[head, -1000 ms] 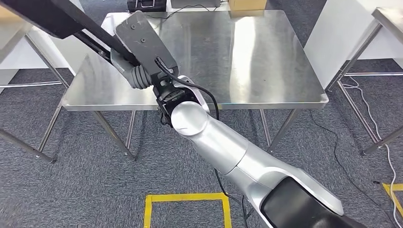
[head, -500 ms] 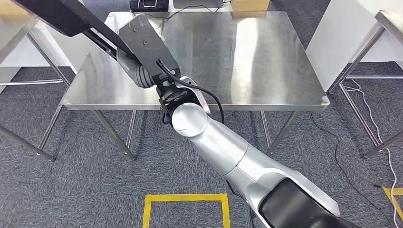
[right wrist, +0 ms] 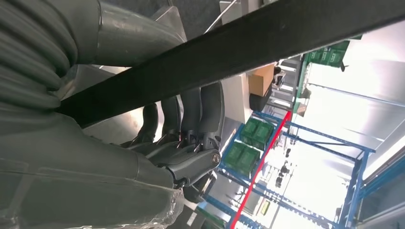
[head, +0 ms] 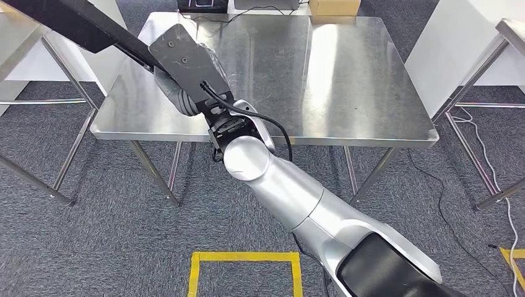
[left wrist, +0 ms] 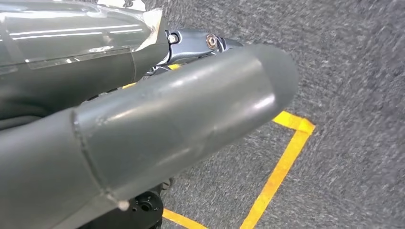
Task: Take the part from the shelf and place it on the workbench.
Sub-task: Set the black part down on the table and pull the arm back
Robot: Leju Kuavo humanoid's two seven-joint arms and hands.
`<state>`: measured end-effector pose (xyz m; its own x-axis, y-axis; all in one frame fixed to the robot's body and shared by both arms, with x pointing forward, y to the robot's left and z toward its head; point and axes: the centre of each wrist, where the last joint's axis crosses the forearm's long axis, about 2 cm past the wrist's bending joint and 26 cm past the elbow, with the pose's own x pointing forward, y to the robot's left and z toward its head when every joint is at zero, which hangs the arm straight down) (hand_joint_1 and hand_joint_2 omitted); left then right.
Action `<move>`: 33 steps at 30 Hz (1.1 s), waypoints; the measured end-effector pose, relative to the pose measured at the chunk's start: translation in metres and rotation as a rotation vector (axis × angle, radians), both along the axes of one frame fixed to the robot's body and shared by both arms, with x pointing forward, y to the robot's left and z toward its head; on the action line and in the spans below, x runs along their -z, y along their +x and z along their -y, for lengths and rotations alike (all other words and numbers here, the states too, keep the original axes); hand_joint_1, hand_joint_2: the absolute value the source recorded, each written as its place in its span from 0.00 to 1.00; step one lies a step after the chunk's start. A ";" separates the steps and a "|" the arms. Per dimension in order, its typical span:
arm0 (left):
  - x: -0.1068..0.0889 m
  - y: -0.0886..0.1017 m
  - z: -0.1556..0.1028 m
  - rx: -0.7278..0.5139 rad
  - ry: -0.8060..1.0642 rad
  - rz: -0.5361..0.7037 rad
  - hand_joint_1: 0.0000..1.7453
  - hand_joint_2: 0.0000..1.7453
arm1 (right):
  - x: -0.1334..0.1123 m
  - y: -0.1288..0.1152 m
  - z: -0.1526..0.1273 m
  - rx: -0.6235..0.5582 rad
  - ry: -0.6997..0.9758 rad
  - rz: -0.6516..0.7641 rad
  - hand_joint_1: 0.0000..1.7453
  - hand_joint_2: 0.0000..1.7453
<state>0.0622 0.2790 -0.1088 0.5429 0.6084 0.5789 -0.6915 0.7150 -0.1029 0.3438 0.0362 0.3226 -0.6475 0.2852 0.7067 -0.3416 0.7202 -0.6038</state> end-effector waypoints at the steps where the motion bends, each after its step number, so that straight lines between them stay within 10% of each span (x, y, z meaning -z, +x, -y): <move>1: 0.000 0.000 0.000 -0.001 -0.001 -0.001 0.00 0.00 | 0.000 -0.001 0.000 -0.002 0.000 0.000 1.00 1.00; 33: 0.000 -0.002 -0.005 -0.122 -0.078 -0.020 0.00 0.00 | -0.002 -0.029 -0.013 -0.106 0.020 -0.058 1.00 1.00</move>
<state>0.0604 0.2842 -0.1091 0.4731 0.7132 0.5172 -0.7751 0.6160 -0.1404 0.3151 0.0489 0.3241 -0.6311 0.2030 0.7487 -0.4504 0.6899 -0.5667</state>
